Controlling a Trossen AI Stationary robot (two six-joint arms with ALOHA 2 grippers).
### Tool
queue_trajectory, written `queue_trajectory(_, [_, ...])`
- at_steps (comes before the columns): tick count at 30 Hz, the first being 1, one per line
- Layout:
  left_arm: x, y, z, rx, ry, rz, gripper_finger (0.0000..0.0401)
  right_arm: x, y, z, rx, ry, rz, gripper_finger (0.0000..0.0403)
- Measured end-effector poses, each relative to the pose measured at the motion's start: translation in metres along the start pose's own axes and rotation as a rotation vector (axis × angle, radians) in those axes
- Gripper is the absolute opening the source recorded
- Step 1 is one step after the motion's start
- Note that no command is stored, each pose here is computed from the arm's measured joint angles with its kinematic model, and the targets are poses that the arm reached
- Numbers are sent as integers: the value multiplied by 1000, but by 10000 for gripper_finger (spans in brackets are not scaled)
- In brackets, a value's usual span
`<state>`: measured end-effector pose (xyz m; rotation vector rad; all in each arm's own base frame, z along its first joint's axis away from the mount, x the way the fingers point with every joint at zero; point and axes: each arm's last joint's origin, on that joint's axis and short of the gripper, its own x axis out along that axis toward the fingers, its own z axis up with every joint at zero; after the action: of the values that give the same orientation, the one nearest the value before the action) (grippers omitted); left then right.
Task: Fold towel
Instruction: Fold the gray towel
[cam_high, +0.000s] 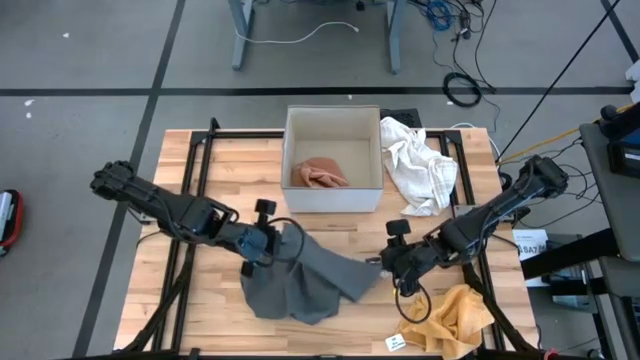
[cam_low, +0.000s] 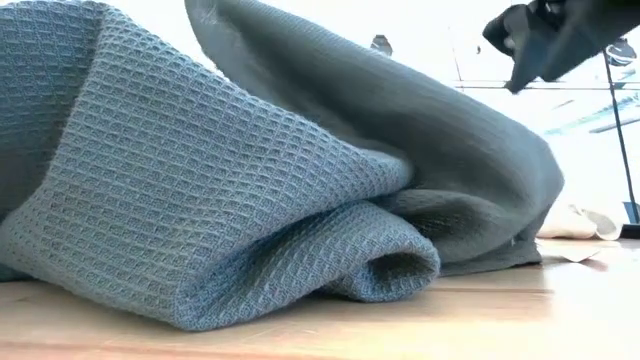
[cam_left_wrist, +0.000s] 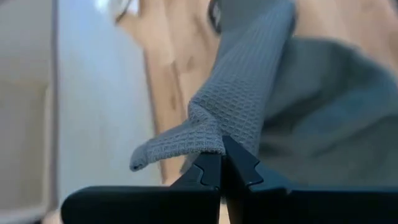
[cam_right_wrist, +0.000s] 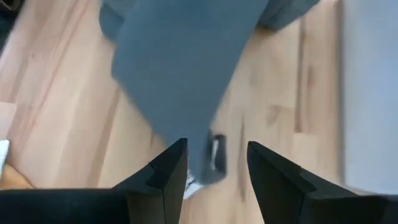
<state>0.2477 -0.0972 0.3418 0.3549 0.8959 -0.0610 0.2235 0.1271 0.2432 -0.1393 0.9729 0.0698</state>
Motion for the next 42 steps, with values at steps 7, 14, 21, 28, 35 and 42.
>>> queue_trajectory(7, [-6,-4,-16,-31,142,71,0,30,2,-33,30,11,22,155])
queue_trajectory(14, [-8,-4,-25,-70,222,102,0,42,-1,-43,53,-21,23,155])
queue_trajectory(21, [-10,-8,-29,-69,256,102,0,59,-13,-57,178,-78,-43,155])
queue_trajectory(28, [-11,-9,-29,-67,252,100,0,72,-27,-71,321,-105,-79,155])
queue_trajectory(35, [-11,-9,-29,-68,249,99,0,80,-28,-78,382,-171,-3,155])
queue_trajectory(42, [-10,-9,-28,-71,243,98,0,94,-27,-82,384,-159,-8,155])
